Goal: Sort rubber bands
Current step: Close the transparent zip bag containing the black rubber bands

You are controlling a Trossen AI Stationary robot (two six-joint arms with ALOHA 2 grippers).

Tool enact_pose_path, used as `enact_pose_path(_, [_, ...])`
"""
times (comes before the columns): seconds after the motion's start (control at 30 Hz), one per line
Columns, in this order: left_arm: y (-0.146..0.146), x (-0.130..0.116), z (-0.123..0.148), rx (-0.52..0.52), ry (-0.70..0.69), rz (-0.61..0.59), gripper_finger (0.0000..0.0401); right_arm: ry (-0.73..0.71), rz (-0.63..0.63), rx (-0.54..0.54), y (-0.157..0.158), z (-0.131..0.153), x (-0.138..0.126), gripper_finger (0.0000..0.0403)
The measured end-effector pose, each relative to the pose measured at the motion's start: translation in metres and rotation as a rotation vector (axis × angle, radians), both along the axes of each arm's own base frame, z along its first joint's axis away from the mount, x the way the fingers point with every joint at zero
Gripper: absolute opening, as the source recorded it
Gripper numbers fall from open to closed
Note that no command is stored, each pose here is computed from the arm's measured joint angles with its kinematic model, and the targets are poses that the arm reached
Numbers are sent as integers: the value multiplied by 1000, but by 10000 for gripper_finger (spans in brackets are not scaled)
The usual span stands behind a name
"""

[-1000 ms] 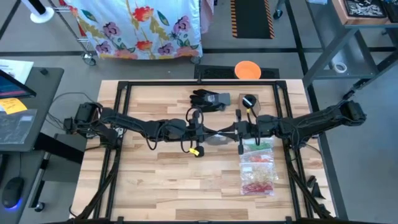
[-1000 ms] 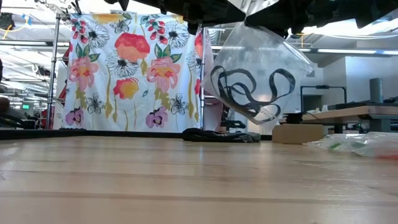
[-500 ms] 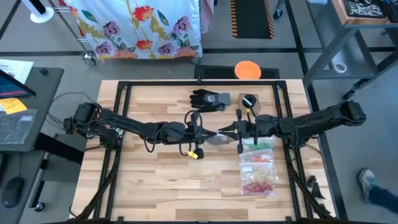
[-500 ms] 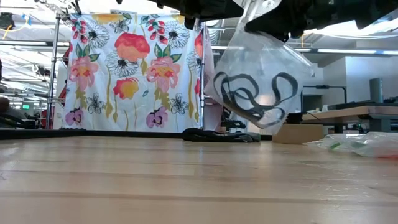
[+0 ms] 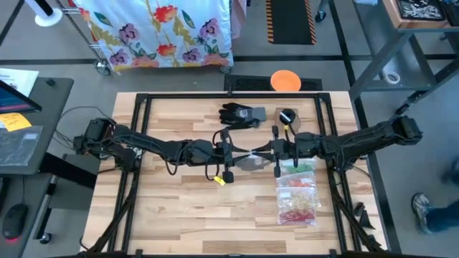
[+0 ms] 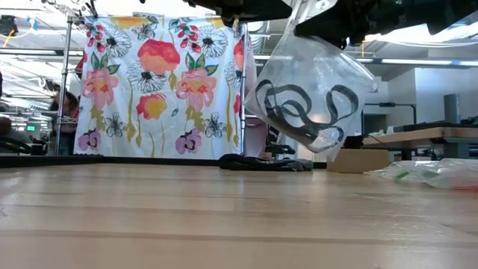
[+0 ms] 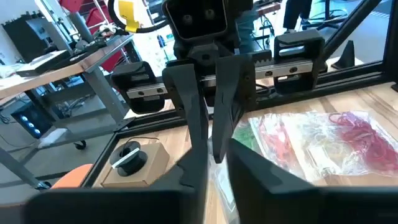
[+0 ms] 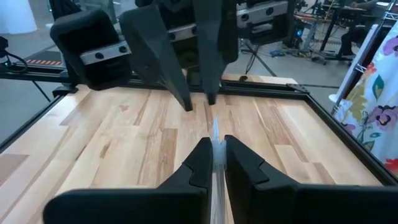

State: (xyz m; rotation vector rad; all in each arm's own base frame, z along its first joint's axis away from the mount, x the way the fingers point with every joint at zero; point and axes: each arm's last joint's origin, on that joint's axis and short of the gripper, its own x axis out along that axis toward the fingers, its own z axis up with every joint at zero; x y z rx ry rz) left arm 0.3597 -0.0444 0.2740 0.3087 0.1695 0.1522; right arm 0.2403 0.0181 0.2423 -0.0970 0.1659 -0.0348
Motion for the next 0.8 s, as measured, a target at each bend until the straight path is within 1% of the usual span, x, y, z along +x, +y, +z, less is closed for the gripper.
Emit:
enact_pose_path(0.2, [2, 0, 1, -1, -12, 4, 137, 0, 1, 1, 0, 0, 0, 29])
enact_pose_path(0.27, [5, 2, -1, -8, -9, 13, 159, -1, 2, 1, 0, 0, 0, 29])
enact_pose_path(0.33, [7, 6, -6, -13, -20, 22, 173, -2, 3, 1, 0, 0, 0, 29])
enact_pose_path(0.47, [11, 22, -18, -8, -62, -16, 181, -4, 3, 1, 0, 0, 0, 28])
enact_pose_path(0.53, [10, 27, -21, -38, -74, -6, 182, -1, 4, 1, 0, 0, 0, 29])
enact_pose_path(0.63, [8, 28, -13, -41, -79, 19, 182, 9, 4, 0, 0, -1, 0, 30])
enact_pose_path(0.73, [3, 23, -10, -14, -28, 59, 182, 19, 4, -1, 0, -2, 0, 29])
enact_pose_path(0.8, [1, 20, -7, -10, -8, 61, 182, 21, 4, -1, 0, -2, 0, 29])
